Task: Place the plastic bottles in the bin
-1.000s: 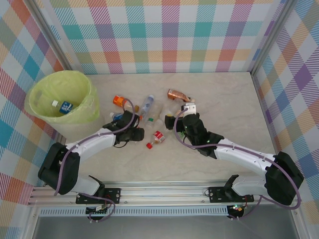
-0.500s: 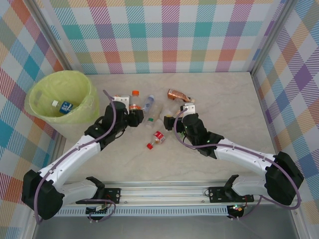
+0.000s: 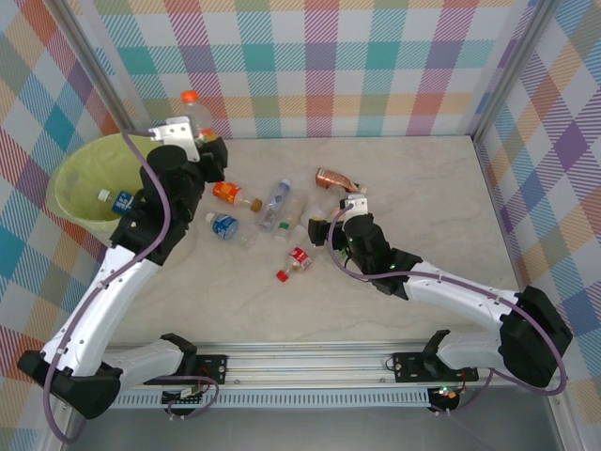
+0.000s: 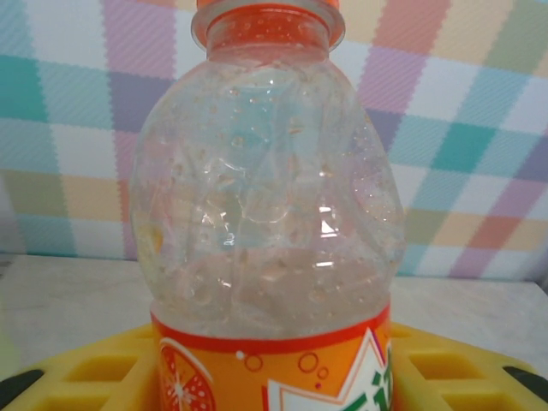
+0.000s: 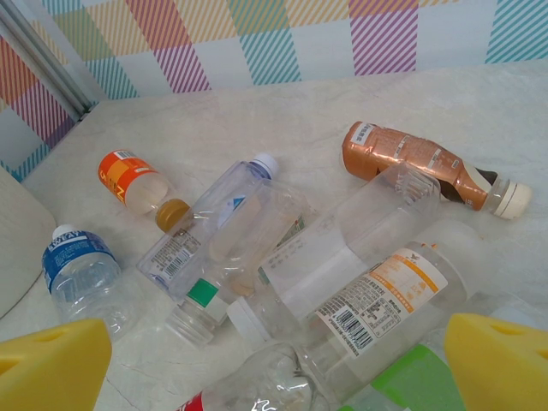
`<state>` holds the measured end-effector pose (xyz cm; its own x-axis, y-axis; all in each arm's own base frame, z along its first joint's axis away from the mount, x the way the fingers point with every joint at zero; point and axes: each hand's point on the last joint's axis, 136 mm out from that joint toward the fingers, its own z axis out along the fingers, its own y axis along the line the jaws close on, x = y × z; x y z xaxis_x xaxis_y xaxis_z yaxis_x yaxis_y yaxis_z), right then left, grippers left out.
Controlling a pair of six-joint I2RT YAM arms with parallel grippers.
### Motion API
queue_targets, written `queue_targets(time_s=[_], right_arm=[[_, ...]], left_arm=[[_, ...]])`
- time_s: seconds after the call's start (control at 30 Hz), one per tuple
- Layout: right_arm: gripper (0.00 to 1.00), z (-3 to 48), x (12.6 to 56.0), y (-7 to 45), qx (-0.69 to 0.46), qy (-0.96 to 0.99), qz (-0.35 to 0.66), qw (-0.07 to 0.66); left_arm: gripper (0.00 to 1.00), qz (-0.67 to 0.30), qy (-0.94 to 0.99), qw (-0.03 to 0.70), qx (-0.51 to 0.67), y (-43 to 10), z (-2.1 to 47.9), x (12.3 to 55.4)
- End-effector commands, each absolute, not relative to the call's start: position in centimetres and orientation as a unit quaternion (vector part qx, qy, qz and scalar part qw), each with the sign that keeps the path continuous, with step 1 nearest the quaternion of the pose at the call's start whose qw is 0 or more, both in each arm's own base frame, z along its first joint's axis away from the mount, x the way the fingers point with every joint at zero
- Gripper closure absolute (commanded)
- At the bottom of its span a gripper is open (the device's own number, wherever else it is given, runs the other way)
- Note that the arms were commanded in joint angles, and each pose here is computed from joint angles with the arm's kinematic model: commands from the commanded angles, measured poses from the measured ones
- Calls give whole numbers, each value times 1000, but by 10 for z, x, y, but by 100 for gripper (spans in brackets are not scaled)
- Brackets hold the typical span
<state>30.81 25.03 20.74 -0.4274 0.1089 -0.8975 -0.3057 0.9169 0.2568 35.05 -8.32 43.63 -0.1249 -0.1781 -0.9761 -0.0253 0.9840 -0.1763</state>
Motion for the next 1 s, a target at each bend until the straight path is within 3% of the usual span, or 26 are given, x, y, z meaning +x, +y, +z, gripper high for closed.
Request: queue_targets(time_s=[0.0, 0.47, 0.9, 0.97], right_arm=[[0, 226, 315, 257, -48, 807, 217, 546], [0, 225, 313, 256, -52, 809, 215, 545], [0, 223, 309, 251, -47, 811, 216, 542], [0, 223, 309, 251, -46, 811, 217, 541]], left_arm=[[54, 7, 752, 649, -116, -41, 435, 351], [56, -33, 738, 592, -322, 77, 396, 342], [52, -48, 712, 545, -440, 121, 352, 356], [46, -55, 709, 537, -453, 127, 346, 361]])
